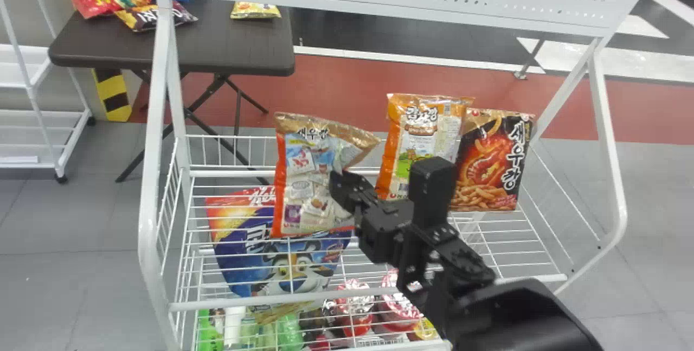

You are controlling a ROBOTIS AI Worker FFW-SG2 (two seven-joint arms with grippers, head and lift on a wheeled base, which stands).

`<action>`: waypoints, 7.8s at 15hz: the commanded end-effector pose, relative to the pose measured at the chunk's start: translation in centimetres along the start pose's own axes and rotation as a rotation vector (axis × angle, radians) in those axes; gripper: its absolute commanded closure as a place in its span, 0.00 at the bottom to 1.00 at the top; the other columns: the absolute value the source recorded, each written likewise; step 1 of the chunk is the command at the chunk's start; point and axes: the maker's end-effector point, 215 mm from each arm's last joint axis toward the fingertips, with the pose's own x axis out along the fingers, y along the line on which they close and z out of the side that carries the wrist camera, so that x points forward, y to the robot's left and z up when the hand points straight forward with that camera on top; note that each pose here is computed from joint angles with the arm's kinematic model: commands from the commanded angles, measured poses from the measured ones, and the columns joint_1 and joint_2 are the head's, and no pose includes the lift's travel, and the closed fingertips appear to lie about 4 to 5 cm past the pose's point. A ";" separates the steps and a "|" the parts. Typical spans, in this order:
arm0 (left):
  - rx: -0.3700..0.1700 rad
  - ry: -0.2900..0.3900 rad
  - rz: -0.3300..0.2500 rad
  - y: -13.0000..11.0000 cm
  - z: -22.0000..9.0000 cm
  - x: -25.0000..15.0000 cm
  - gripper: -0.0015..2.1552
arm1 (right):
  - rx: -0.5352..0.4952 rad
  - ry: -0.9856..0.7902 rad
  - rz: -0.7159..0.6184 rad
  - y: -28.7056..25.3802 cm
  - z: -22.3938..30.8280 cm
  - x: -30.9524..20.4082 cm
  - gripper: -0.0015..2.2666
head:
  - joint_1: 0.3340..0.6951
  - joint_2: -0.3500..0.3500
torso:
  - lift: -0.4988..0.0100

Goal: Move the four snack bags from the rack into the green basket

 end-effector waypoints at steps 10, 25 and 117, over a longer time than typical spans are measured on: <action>0.010 -0.007 -0.001 0.0 0.2 0.4 0.84 | 0.300 0.787 -0.054 2.9 -20.0 -24.7 0.94 | 1.00 0.00 | 0.98; 0.011 -0.003 -0.005 -0.4 -0.4 0.6 0.84 | 0.325 0.908 0.269 16.7 -29.1 -20.2 0.85 | 1.00 0.00 | 0.98; 0.029 0.018 0.015 -0.8 -1.5 1.2 0.84 | 0.101 -0.163 -0.453 -29.5 -0.3 -6.5 0.03 | 1.00 0.00 | 0.98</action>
